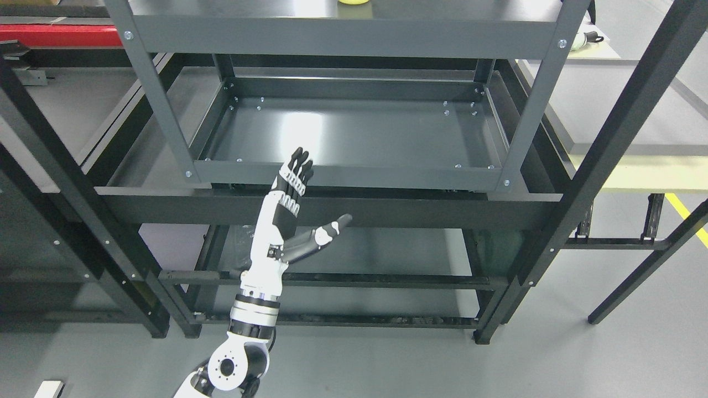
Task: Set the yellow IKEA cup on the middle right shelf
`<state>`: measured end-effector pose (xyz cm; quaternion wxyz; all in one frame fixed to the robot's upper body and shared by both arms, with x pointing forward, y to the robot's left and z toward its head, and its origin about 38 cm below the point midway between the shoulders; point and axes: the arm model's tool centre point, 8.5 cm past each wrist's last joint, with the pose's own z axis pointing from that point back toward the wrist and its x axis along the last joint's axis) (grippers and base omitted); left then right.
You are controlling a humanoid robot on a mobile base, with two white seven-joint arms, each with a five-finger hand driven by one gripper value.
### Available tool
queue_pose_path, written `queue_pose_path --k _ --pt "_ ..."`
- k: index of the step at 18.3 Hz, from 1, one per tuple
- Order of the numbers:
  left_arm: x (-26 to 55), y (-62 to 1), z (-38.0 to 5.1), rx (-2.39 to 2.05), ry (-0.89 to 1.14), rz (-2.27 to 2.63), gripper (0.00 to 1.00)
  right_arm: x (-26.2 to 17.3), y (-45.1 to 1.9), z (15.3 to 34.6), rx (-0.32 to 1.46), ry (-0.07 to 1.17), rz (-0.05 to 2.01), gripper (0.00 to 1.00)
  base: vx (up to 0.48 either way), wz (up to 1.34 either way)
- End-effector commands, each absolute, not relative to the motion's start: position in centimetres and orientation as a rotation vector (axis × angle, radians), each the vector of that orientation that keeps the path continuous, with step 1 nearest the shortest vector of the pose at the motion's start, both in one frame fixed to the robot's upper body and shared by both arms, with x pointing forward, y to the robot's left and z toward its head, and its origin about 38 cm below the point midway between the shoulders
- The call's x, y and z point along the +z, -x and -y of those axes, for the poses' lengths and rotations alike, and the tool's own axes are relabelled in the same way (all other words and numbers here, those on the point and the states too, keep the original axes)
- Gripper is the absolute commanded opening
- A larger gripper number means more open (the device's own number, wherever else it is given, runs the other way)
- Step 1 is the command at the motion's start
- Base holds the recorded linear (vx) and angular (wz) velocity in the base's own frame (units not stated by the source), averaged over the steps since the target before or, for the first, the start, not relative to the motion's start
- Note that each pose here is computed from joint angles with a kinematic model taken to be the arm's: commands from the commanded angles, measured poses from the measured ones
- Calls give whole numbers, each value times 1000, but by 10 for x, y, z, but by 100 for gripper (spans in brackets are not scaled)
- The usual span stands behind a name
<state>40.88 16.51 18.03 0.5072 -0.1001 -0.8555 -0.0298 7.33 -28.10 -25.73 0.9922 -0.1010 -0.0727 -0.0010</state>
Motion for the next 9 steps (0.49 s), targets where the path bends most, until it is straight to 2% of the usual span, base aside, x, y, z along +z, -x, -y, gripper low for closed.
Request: queue_pose_path --k 1,5,9 --pt "113 -394 -225 7 58 1808 99 -257 -64 291 -8 216 132 99 -197 41" --pt "86 -374 -257 6 -26 1697 99 -257 -64 291 -8 216 132 99 -179 87" --pt "100 -368 -283 31 -81 1734 99 -257 -64 291 -8 216 132 99 -158 190"
